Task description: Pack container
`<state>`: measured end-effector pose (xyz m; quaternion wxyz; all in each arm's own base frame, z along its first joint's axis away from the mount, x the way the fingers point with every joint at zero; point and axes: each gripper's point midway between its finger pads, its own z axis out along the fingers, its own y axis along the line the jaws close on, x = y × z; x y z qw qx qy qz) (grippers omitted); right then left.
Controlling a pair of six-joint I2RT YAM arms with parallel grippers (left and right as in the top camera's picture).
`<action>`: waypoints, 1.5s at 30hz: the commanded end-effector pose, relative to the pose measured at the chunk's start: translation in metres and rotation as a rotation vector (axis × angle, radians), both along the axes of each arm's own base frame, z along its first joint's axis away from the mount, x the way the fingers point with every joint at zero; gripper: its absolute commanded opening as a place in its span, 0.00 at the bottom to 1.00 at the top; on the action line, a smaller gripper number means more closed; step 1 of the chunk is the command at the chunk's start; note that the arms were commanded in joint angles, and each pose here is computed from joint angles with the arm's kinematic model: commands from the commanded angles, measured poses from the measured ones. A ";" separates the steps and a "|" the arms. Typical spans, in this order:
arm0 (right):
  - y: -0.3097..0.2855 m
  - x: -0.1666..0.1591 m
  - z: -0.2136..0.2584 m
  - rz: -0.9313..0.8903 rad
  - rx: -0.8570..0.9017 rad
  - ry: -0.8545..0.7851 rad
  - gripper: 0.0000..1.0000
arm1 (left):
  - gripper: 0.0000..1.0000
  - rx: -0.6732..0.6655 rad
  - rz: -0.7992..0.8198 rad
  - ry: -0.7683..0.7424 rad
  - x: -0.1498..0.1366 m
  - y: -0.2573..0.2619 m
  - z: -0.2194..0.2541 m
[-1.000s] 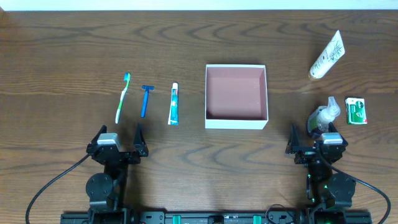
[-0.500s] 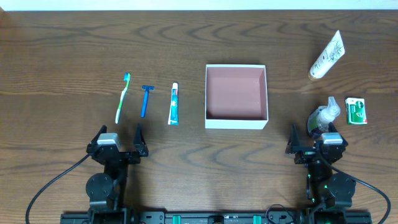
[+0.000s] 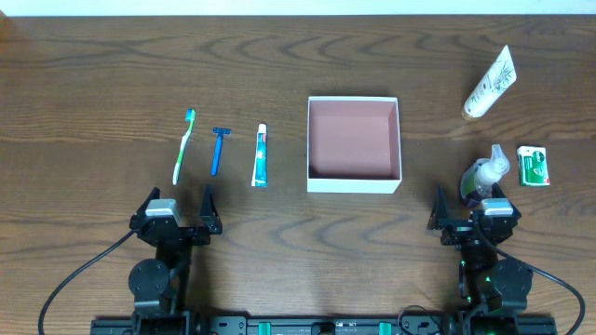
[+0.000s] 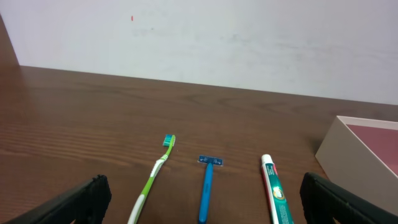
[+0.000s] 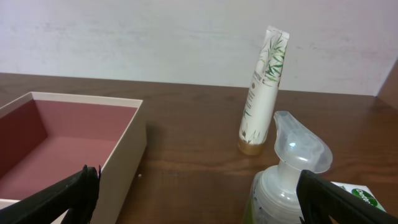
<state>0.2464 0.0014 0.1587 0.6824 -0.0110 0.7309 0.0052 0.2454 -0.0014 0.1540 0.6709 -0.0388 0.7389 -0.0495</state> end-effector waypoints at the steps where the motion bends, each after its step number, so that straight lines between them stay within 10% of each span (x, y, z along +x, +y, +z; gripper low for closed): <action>1: 0.001 0.000 0.001 0.003 0.006 -0.005 0.99 | 0.98 0.006 -0.024 0.050 -0.001 -0.004 -0.015; 16: 0.003 0.000 0.021 0.009 0.110 -0.086 0.99 | 0.98 0.006 -0.024 0.050 -0.001 -0.004 -0.015; 32: 0.043 -0.056 0.186 0.250 -0.029 -0.616 0.99 | 0.98 0.006 -0.024 0.050 -0.001 -0.004 -0.015; 45: -0.010 -0.003 0.161 -0.042 -0.107 0.202 0.99 | 0.98 0.006 -0.024 0.050 -0.001 -0.004 -0.015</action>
